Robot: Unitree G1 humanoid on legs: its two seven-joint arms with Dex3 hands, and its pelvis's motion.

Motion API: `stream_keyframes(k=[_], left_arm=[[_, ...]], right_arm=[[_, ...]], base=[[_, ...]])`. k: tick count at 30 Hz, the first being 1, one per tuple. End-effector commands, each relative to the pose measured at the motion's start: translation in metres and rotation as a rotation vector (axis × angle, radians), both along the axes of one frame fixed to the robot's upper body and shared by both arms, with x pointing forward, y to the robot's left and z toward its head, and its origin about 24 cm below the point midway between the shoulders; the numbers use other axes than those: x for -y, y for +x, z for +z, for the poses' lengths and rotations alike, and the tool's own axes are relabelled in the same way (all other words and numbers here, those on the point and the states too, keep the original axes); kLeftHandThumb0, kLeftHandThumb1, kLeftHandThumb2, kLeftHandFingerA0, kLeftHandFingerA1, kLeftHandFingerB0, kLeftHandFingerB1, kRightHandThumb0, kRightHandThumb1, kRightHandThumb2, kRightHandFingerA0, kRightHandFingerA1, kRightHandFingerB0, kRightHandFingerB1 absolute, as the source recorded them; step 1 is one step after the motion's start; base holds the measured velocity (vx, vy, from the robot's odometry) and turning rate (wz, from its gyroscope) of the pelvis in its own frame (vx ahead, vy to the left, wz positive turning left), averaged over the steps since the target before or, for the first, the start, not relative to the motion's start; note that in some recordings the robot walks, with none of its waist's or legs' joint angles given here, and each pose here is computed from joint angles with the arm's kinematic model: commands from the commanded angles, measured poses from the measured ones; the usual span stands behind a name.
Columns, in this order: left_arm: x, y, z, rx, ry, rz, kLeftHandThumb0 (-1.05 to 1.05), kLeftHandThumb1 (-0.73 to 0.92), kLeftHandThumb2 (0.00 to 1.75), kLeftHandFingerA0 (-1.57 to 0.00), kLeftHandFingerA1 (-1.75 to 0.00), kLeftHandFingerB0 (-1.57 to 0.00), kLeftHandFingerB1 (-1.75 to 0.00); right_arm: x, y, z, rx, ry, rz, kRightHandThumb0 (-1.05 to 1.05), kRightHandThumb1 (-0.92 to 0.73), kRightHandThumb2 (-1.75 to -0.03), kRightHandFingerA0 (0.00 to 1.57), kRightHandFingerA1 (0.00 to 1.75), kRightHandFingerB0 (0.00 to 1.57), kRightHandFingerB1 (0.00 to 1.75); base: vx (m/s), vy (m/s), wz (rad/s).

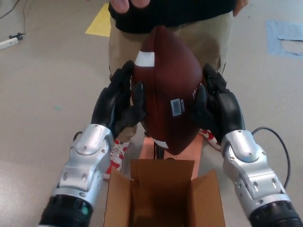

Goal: Use both hands to pick up a football from a person and place it into a container beneath

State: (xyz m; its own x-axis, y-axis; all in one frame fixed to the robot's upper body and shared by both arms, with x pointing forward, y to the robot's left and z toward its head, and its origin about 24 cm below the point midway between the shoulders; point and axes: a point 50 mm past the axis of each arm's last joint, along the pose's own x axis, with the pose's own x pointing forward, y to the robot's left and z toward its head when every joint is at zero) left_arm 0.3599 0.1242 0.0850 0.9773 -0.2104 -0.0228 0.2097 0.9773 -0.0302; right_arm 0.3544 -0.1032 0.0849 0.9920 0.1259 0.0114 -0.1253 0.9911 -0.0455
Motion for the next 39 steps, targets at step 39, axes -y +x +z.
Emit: stream_keyframes(k=[39], left_arm=[[-0.212, -0.034, 0.071, 0.143, 0.039, 0.326, -0.97, 0.92, 1.19, 0.0, -0.05, 0.0, 0.0]], right_arm=[[0.186, -0.053, 0.057, 0.329, -0.064, -0.257, -0.82, -0.74, -0.94, 0.0, 0.04, 0.0, 0.06]], base=[[0.0, 0.0, 0.0]])
